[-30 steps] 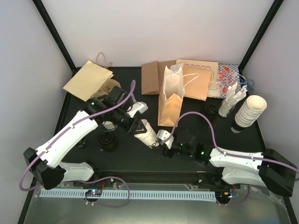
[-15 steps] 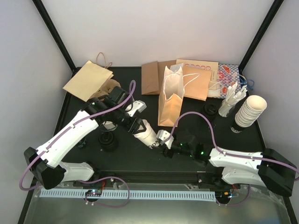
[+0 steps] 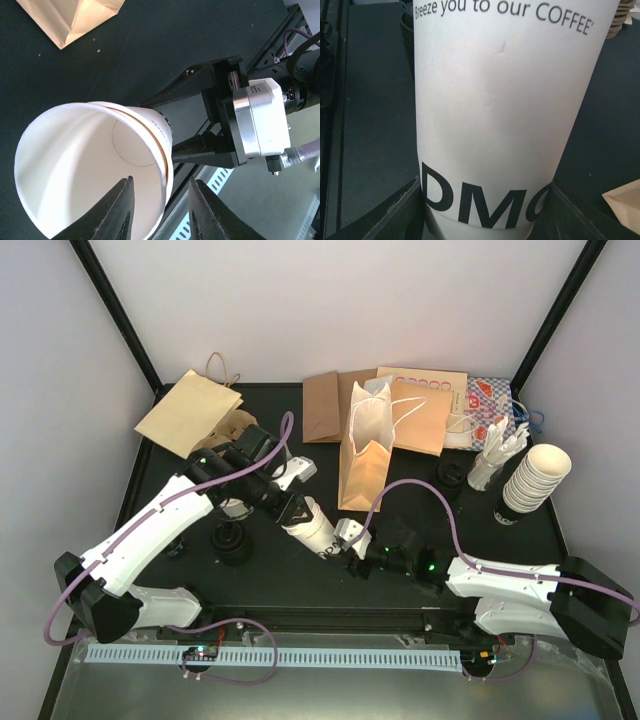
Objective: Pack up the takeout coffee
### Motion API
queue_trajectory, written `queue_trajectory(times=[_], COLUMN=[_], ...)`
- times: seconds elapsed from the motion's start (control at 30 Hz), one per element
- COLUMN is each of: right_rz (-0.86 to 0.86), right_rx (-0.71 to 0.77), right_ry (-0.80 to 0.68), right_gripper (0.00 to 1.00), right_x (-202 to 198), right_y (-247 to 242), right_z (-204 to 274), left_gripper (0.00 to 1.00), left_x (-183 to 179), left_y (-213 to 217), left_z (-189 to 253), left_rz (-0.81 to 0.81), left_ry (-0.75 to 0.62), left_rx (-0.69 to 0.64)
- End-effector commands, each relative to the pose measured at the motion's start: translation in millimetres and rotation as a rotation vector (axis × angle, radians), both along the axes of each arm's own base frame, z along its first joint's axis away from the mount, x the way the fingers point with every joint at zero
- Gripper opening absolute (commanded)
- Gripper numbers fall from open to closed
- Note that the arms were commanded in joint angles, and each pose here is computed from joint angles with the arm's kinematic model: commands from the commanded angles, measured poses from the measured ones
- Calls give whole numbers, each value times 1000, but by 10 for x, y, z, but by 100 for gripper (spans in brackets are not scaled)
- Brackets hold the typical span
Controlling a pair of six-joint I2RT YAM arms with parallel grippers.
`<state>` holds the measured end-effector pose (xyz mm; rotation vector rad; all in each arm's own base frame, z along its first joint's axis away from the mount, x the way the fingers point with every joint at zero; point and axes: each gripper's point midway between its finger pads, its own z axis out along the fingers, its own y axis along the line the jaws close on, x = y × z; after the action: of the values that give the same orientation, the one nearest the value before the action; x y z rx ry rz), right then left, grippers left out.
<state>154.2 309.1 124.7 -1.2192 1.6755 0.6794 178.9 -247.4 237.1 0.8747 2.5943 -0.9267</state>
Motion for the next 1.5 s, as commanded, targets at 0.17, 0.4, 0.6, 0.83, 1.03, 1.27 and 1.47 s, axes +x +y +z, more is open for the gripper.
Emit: queue_trajectory(times=[0.17,0.4,0.6,0.83,1.03,1.27,1.47], right_rz=[17,18,17,15,12,8,7], right_rx=[51,52,48,37,32,26,19], right_ry=[-33,-32,-25,-12,-6,-6,0], right_gripper=[56,56,56,58,59,60,60], right_x=[18,20,15,-12,-30,-35,-46], right_y=[104,110,102,59,20,-11,-27], right_z=[208,216,191,107,65,34,-17], left_gripper=[31,28,2,2,2,2,1], left_x=[-52,-42,-18,56,118,207,289], left_y=[-43,-61,-48,26,134,268,399], left_z=[-30,-158,-133,-30,36,278,379], left_rz=[-37,-40,-26,12,31,93,147], left_ry=[12,51,33,-21,-69,-166,-234], left_rx=[-18,4,7,38,92,97,131])
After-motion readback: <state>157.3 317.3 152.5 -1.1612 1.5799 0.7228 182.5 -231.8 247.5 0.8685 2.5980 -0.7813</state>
